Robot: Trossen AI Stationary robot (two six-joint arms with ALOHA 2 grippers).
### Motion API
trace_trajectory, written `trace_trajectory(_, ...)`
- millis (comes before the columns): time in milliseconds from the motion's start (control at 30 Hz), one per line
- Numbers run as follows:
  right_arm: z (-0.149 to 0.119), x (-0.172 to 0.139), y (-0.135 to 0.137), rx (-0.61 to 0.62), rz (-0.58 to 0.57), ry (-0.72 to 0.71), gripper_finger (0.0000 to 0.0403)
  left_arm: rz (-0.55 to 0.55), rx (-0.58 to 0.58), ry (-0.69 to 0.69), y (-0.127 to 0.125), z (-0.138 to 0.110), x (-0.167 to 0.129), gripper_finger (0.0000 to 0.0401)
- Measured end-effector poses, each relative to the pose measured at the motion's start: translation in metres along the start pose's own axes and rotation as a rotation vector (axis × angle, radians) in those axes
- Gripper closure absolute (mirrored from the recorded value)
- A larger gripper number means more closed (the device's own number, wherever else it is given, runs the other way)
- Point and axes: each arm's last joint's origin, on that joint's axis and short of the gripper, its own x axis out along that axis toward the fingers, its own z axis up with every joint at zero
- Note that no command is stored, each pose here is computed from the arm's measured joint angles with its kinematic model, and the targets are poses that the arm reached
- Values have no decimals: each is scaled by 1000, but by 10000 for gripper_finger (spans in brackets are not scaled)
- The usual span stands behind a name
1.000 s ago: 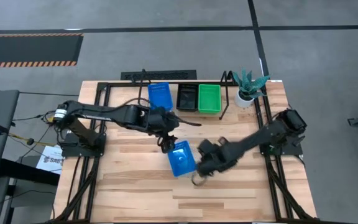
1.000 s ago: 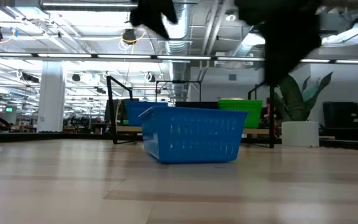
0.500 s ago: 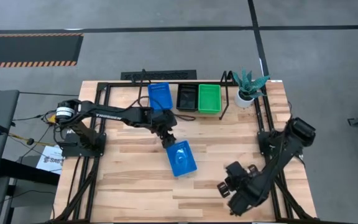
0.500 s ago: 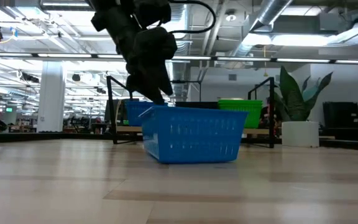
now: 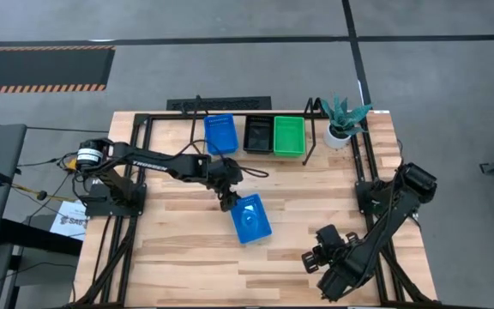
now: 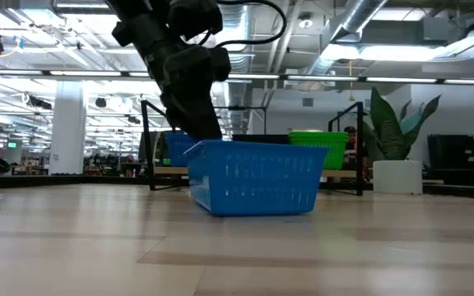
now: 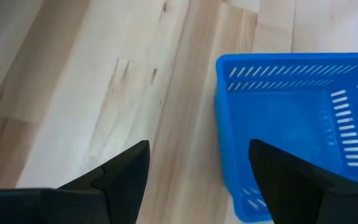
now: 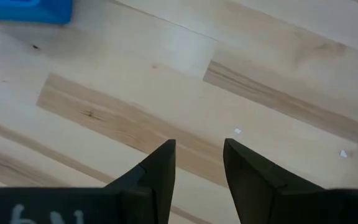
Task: Stack baskets on shelf by color
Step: Stack the blue bin on top of the other blue bin on the shelf
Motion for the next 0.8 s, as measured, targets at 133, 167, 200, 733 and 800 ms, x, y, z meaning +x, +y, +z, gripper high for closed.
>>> trace_trajectory(133, 0, 0, 1, 4, 9, 5, 244, -20, 7, 38, -2, -5, 16, 140)
trace_trajectory(167, -1, 0, 1, 4, 9, 6, 244, -32, 10, 46, -4, -5, 21, 140)
trace_trajectory(200, -1, 0, 1, 6, 14, 10, 244, -33, 6, 63, -5, -7, 26, 140)
trace_trajectory(733, -2, 0, 2, 6, 19, 29, 244, 22, -30, 121, -12, -17, 37, 376)
trace_trajectory(800, -2, 0, 2, 4, 19, 29, 244, 13, -37, 123, -12, -16, 37, 390)
